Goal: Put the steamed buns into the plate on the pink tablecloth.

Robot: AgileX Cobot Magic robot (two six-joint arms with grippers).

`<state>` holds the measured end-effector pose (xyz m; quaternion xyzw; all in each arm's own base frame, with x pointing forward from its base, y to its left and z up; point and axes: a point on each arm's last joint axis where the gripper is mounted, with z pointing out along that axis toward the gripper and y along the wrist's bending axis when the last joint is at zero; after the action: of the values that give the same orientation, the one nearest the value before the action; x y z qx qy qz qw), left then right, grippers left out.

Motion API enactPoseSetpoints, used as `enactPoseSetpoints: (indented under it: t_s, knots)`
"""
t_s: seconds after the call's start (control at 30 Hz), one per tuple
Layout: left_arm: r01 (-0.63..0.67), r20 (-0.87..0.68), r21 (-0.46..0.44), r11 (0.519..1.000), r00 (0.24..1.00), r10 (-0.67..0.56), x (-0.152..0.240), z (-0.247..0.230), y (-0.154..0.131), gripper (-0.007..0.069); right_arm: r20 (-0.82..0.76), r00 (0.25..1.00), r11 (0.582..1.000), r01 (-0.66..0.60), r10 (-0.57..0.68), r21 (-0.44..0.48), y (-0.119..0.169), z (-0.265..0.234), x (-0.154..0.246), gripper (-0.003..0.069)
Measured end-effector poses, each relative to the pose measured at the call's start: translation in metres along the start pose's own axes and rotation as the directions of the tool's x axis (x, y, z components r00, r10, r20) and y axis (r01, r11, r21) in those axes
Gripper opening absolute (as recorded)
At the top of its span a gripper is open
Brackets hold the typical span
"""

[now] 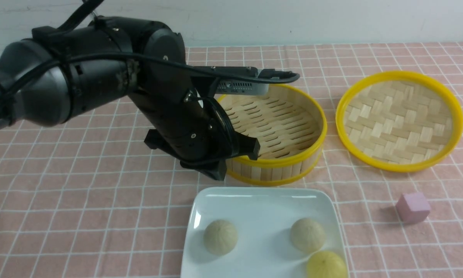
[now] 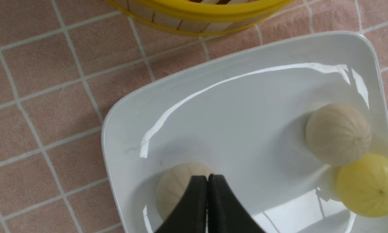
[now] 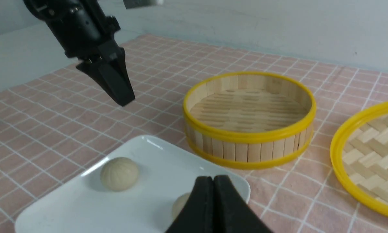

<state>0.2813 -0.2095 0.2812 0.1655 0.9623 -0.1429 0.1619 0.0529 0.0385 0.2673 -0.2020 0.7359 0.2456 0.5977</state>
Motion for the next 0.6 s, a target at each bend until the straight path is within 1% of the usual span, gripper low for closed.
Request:
enactPoseSetpoints:
  t_s: [0.2, 0.33, 0.6]
  knots:
    - [0.000, 0.001, 0.002, 1.000, 1.000, 0.000, 0.0000, 0.0000, -0.0005, 0.0024, -0.023, 1.000, 1.000, -0.019, 0.019, 0.001, -0.0001, 0.0000, 0.0021, -0.0010]
    - [0.000, 0.001, 0.002, 1.000, 1.000, 0.000, 0.0000, 0.0000, -0.0005, 0.0033, -0.044, 0.998, 0.999, -0.054, 0.053, -0.009, 0.0010, -0.0001, 0.0039, -0.0010]
    - [-0.005, 0.007, -0.002, 1.000, 1.000, 0.005, -0.0004, 0.0001, -0.0003, 0.0040, -0.081, 0.996, 0.999, -0.032, 0.030, -0.023, 0.0023, -0.0003, 0.0073, -0.0008]
